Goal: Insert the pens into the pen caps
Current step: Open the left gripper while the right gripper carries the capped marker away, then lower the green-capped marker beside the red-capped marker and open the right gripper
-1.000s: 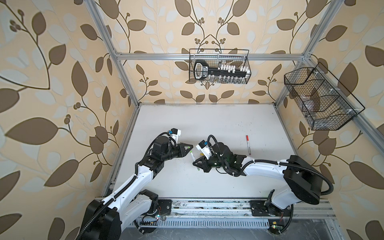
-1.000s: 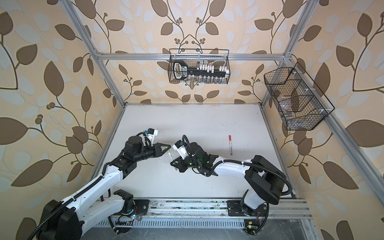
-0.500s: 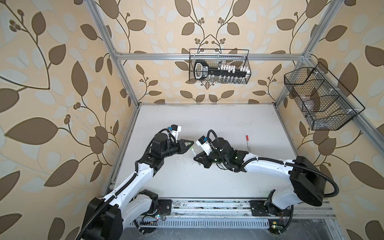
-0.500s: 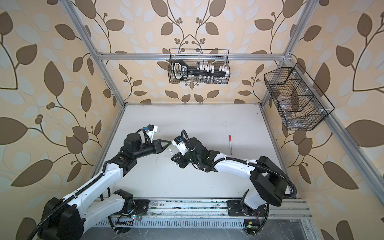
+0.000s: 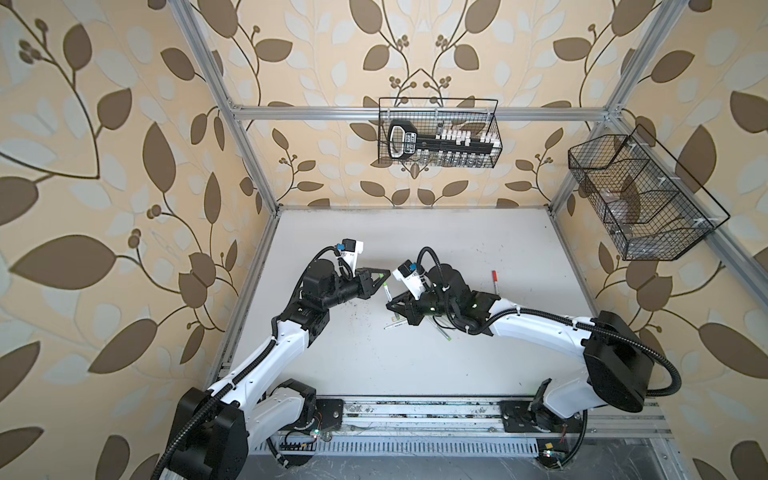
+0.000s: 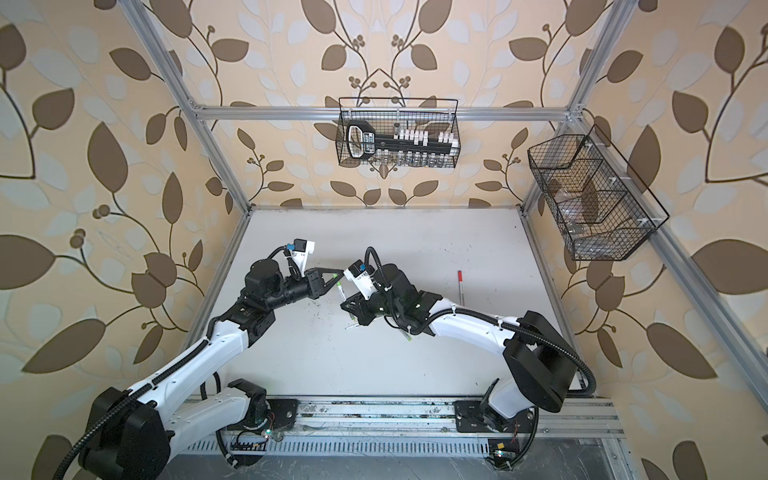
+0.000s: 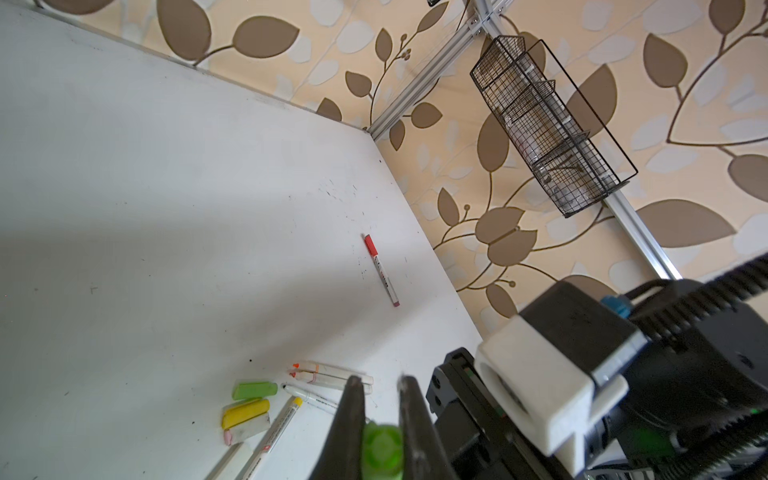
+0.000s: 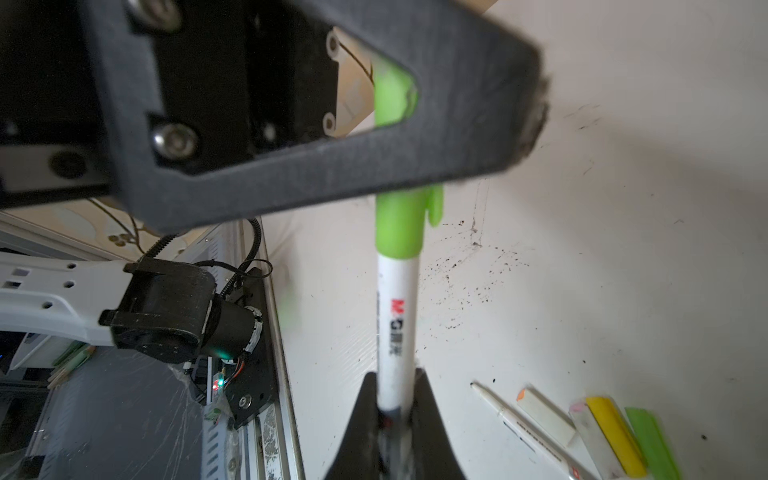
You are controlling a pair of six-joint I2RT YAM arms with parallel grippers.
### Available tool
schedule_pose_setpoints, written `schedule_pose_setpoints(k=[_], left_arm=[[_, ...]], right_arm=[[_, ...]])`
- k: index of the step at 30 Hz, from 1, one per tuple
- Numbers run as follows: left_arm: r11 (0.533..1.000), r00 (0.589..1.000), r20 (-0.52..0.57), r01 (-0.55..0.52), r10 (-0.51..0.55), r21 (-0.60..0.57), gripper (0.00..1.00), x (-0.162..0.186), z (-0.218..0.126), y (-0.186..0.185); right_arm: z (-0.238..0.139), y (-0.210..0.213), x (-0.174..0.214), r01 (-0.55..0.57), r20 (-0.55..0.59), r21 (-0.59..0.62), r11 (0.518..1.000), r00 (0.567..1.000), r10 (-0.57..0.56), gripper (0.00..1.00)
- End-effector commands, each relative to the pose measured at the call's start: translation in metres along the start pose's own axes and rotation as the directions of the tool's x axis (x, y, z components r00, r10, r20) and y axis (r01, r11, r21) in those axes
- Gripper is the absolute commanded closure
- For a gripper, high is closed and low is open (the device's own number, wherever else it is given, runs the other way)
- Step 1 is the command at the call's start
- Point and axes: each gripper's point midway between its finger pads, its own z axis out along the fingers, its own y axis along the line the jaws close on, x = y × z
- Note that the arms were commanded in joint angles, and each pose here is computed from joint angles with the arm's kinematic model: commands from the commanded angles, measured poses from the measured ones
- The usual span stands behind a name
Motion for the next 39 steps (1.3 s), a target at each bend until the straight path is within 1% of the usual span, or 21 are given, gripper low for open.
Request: schedule_pose_setpoints(k=[1,3,5,6,7,8,9,10,11,14,17,19,21,22,25,28,29,31,34,37,39], left_arm=[[0.994,0.969,-0.228,0.101,-0.091,0.03,1.0,0.057,0.005,-0.001],[0.995,0.973,-0.218,0.092,-0.082,0.037,1.0,0.052,0.006,-0.004],[0.996,0.978,-0.193,0.083,-0.074,0.04,0.94,0.044,0.006,-0.006],[0.996,0.982,-0.177,0.079,-0.07,0.044,0.81,0.039,0.005,-0.008],[0.996,0.986,-0.154,0.078,-0.071,0.04,0.57,0.033,0.004,-0.008],[0.997,0.989,-0.132,0.073,-0.068,0.036,0.45,0.027,0.001,-0.008],[0.997,0.992,-0.106,0.065,-0.062,0.029,0.3,0.02,-0.002,-0.008],[0.998,0.995,-0.085,0.058,-0.056,0.022,0.11,0.014,-0.006,-0.008],[0.999,0.996,-0.068,0.051,-0.05,0.015,0.01,0.01,-0.009,-0.009],[1.0,0.999,-0.038,0.026,-0.026,-0.011,0.01,0.002,-0.018,-0.011],[0.999,1.0,-0.018,0.014,-0.014,-0.036,0.01,0.002,-0.025,-0.011],[0.999,1.0,-0.004,0.007,-0.008,-0.044,0.01,0.003,-0.029,-0.011],[0.999,1.0,0.0,0.014,-0.014,-0.053,0.01,0.006,-0.031,-0.008],[0.997,1.0,0.002,0.027,-0.027,-0.074,0.01,0.007,-0.032,-0.005],[0.983,0.997,-0.005,0.081,-0.083,-0.167,0.01,0.012,-0.034,0.013],[0.949,0.992,-0.008,0.121,-0.129,-0.292,0.01,0.018,-0.037,0.036],[0.942,0.991,-0.015,0.124,-0.135,-0.312,0.01,0.02,-0.037,0.04],[0.937,0.99,-0.014,0.127,-0.139,-0.326,0.01,0.02,-0.037,0.043],[0.943,0.993,-0.017,0.108,-0.12,-0.316,0.01,0.02,-0.037,0.041],[0.948,0.994,-0.025,0.091,-0.104,-0.305,0.01,0.021,-0.037,0.04],[0.949,0.994,-0.03,0.093,-0.107,-0.301,0.01,0.023,-0.036,0.04]], right_arm=[[-0.026,0.025,-0.046,0.091,0.166,-0.06,0.994,0.983,-0.08,1.0],[-0.027,0.019,-0.029,0.083,0.098,-0.036,0.996,0.992,-0.079,1.0],[-0.03,0.011,-0.011,0.08,0.027,-0.008,0.997,0.996,-0.079,1.0],[-0.031,0.006,0.0,0.074,-0.013,0.01,0.997,0.997,-0.074,1.0],[-0.034,0.001,0.01,0.066,-0.044,0.026,0.997,0.997,-0.065,1.0],[-0.037,-0.005,0.017,0.056,-0.07,0.044,0.997,0.996,-0.053,1.0],[-0.041,-0.011,0.025,0.042,-0.093,0.065,0.997,0.995,-0.036,1.0],[-0.046,-0.017,0.033,0.03,-0.112,0.079,0.996,0.994,-0.021,1.0],[-0.051,-0.022,0.038,0.021,-0.124,0.099,0.995,0.992,-0.009,1.0],[-0.068,-0.045,0.052,-0.022,-0.154,0.196,0.98,0.987,0.052,1.0],[-0.087,-0.084,0.063,-0.096,-0.169,0.354,0.93,0.972,0.164,1.0],[-0.102,-0.121,0.068,-0.141,-0.166,0.497,0.856,0.953,0.253,1.0],[-0.124,-0.16,0.073,-0.155,-0.153,0.658,0.737,0.931,0.332,1.0],[-0.132,-0.177,0.077,-0.152,-0.151,0.715,0.683,0.92,0.363,1.0],[-0.146,-0.213,0.085,-0.136,-0.155,0.795,0.591,0.897,0.415,1.0],[-0.156,-0.248,0.095,-0.14,-0.141,0.841,0.523,0.876,0.462,1.0],[-0.159,-0.258,0.098,-0.146,-0.131,0.852,0.503,0.87,0.475,1.0],[-0.163,-0.274,0.102,-0.153,-0.117,0.868,0.473,0.862,0.493,1.0],[-0.169,-0.289,0.107,-0.138,-0.123,0.883,0.448,0.854,0.505,1.0],[-0.172,-0.296,0.113,-0.121,-0.148,0.884,0.452,0.845,0.514,1.0],[-0.175,-0.298,0.117,-0.092,-0.174,0.887,0.452,0.84,0.514,0.97]])
